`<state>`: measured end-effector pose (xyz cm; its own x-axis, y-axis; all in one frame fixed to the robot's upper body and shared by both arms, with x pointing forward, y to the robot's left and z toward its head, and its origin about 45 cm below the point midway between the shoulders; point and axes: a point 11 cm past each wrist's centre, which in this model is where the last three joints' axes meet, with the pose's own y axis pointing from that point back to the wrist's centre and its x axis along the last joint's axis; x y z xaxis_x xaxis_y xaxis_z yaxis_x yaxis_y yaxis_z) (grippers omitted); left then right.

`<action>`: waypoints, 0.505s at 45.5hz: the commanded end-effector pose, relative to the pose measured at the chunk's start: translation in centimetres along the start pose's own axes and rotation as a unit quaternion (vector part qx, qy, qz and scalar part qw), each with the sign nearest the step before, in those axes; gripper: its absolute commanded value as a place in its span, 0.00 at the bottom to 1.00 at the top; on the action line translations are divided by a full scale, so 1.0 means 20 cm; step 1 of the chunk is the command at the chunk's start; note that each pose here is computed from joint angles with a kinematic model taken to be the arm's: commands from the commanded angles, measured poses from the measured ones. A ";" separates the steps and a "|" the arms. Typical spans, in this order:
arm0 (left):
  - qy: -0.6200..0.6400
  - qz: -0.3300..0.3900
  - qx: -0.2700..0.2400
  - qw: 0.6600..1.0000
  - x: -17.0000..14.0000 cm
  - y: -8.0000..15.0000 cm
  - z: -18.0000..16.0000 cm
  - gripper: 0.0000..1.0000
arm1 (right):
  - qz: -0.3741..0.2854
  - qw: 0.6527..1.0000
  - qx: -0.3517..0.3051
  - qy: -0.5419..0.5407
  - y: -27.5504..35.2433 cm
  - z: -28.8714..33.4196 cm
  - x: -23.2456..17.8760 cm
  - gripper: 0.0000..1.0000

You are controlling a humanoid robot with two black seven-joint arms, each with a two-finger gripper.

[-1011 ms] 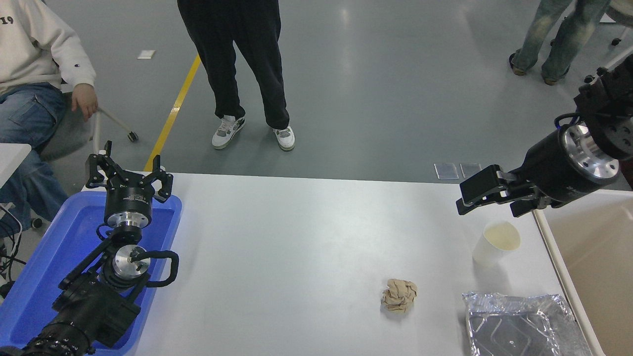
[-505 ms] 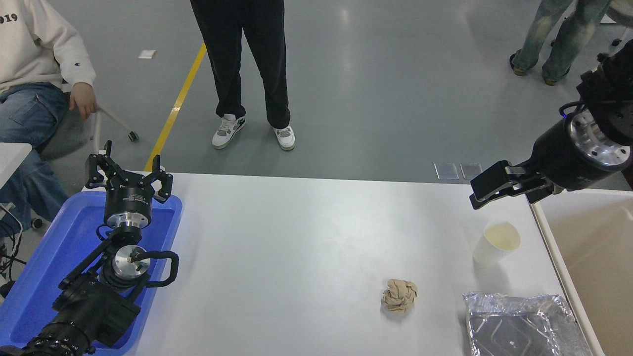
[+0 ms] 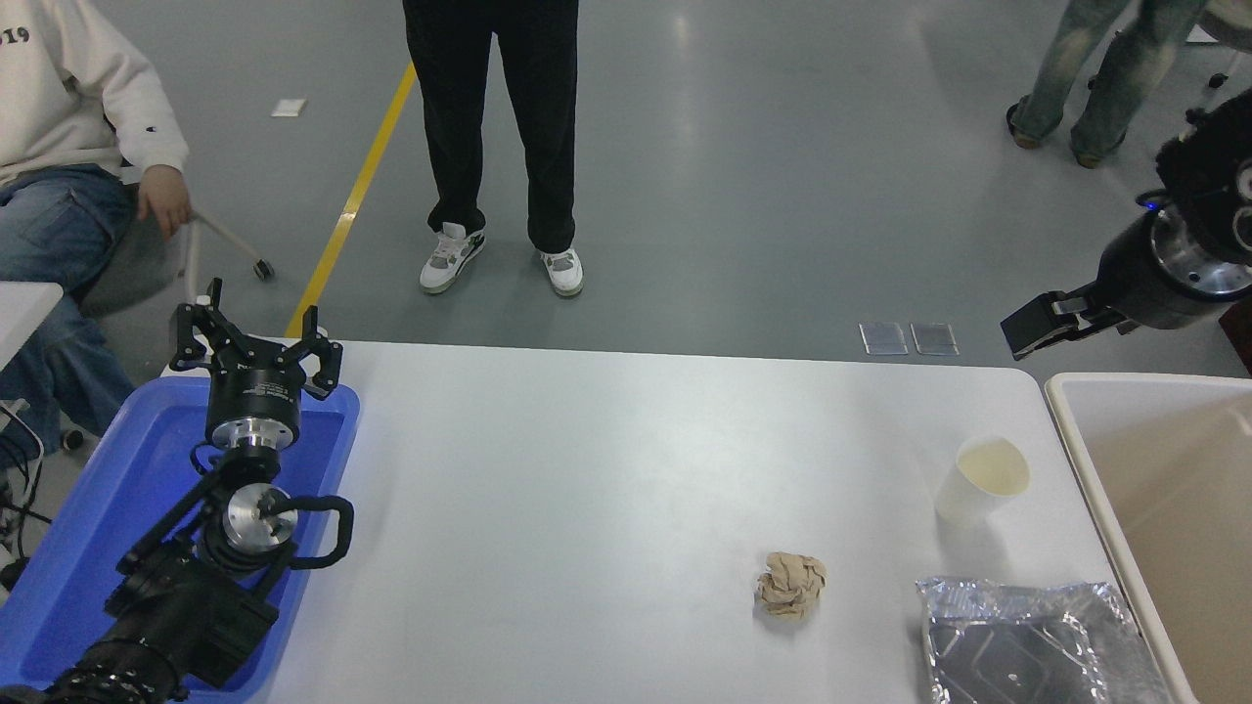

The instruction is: Pick up paper cup place in dustbin

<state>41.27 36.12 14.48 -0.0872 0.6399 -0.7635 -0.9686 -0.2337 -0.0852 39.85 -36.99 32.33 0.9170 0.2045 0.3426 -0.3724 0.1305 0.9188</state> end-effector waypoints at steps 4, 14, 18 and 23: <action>0.000 0.000 0.000 1.000 0.00 0.00 0.00 0.99 | -0.006 0.999 0.009 -0.049 -0.31 0.11 -0.12 1.00; 0.001 0.000 0.000 1.000 0.00 0.00 0.00 0.99 | -0.006 0.997 0.015 -0.074 -0.45 0.17 -0.21 1.00; 0.001 0.000 0.000 1.000 0.00 0.00 0.00 0.99 | -0.010 0.996 0.025 -0.083 -0.48 0.16 -0.25 1.00; 0.001 0.000 0.000 1.000 0.00 0.00 0.00 0.99 | -0.008 0.995 0.031 -0.089 -0.55 0.14 -0.31 1.00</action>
<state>41.27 36.13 14.48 -0.0874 0.6393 -0.7640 -0.9684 -0.2342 -0.0851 39.83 -41.33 23.93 0.9342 0.0746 0.3490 -0.3549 0.0926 0.9303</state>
